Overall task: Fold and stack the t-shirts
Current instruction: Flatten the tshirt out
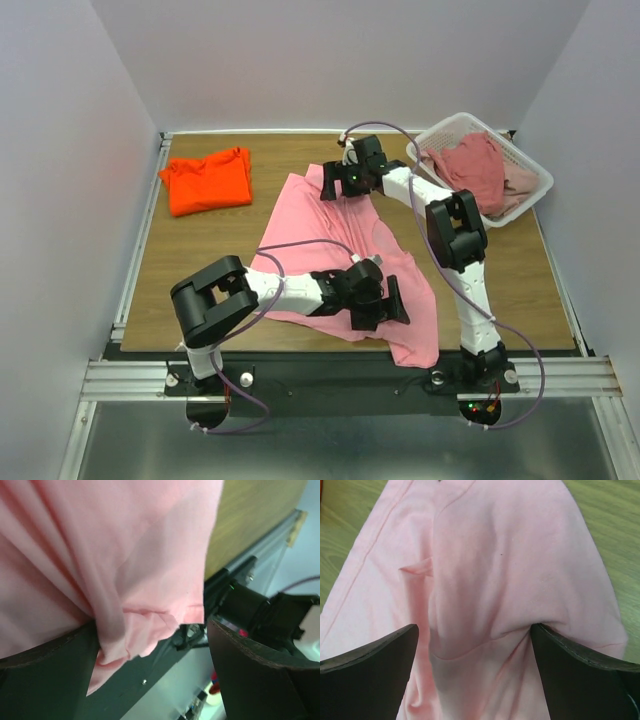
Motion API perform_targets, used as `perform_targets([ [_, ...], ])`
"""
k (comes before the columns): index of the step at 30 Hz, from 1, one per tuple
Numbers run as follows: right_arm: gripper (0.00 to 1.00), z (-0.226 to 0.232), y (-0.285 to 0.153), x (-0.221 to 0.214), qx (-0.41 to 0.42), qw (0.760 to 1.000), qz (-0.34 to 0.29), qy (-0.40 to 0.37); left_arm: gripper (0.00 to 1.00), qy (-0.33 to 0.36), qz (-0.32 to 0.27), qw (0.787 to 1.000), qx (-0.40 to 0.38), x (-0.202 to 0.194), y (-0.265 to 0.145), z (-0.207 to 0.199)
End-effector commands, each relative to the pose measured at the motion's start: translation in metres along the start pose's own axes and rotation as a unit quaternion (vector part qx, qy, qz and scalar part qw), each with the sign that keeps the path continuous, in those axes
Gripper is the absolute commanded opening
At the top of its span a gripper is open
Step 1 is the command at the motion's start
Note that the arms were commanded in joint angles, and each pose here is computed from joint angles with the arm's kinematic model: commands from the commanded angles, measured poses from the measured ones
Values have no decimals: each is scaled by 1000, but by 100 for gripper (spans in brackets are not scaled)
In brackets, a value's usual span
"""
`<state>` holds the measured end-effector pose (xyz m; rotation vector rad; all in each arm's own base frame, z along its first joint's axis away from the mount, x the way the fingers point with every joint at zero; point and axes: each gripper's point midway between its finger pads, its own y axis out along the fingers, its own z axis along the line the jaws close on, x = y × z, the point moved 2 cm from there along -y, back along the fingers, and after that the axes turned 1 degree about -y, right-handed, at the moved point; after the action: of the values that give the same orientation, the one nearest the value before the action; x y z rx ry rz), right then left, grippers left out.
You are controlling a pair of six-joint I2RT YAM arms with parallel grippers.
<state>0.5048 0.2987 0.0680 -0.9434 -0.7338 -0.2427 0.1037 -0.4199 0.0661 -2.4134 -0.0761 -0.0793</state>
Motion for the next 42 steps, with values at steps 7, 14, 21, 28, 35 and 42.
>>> perform_targets([
  [7,100,22,-106,54,-72,993,-91,-31,98,12,-130,977,171,49,-65,31],
  [14,100,4,-183,-37,-166,981,-76,68,98,-77,-206,950,221,76,-123,104],
  [21,100,31,-210,-159,-132,977,-13,169,98,-111,-281,931,206,106,-167,135],
  [28,100,16,-207,-227,-175,964,41,196,98,-131,-256,932,221,135,-157,177],
  [35,100,-21,-172,-209,-262,942,43,204,98,-158,-230,932,232,159,-139,206],
  [42,100,-73,-133,-141,-284,944,30,163,98,-144,-222,936,231,187,-132,195],
])
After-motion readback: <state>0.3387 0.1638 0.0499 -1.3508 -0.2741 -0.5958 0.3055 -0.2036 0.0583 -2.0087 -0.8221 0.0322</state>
